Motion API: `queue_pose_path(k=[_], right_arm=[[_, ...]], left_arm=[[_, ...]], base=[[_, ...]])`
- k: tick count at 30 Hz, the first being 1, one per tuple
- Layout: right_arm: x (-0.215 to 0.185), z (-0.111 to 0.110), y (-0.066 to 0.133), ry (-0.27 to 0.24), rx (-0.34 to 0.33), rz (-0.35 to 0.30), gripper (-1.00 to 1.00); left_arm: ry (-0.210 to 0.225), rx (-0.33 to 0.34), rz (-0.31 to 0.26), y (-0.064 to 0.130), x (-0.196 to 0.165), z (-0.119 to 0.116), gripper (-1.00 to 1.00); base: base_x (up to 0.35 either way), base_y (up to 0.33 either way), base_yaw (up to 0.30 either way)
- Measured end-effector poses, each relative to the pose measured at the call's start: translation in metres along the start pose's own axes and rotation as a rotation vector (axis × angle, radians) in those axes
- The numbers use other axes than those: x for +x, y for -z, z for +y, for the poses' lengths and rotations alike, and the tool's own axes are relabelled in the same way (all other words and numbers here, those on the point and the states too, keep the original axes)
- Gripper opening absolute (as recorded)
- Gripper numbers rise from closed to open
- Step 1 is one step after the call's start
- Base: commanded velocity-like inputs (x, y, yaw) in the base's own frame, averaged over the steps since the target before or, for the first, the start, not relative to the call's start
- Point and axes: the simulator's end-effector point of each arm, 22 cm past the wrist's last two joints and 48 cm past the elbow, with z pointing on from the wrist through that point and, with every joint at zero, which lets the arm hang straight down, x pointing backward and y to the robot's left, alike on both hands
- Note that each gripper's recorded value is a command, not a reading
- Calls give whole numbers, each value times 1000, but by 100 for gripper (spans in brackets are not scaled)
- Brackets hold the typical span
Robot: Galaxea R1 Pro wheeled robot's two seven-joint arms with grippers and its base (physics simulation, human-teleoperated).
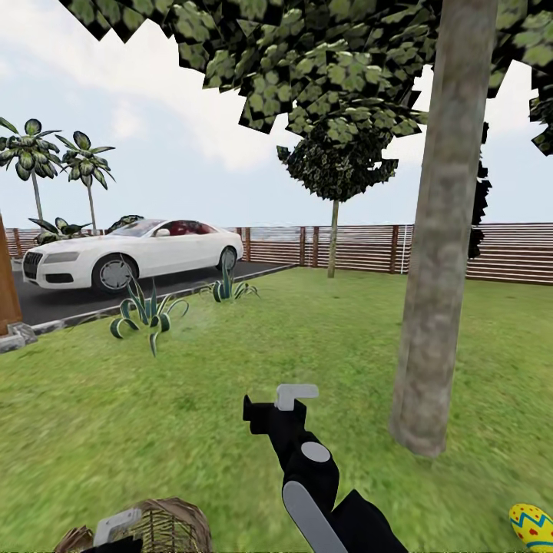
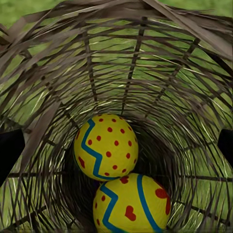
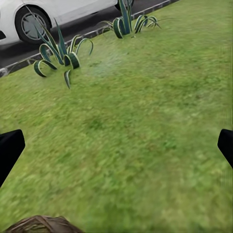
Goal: Take the three Easter eggs out of the wicker basket on the lawn in the garden, then place them on the lawn next to a single tree (choose any tree) so that all three eggs are next to the same tree and none are left in the basket.
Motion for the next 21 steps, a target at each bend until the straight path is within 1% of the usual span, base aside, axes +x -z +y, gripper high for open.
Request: queue_pose_path(k=[6,21], right_arm=[[13,-2,0,0,0,0,100],[46,-6,2,-2,-2,-1,100]], left_arm=[[2,-6,12,-8,13,3,100],[1,-5,14,-28,40,7,100]], base=[[0,0,0],[0,0,0]])
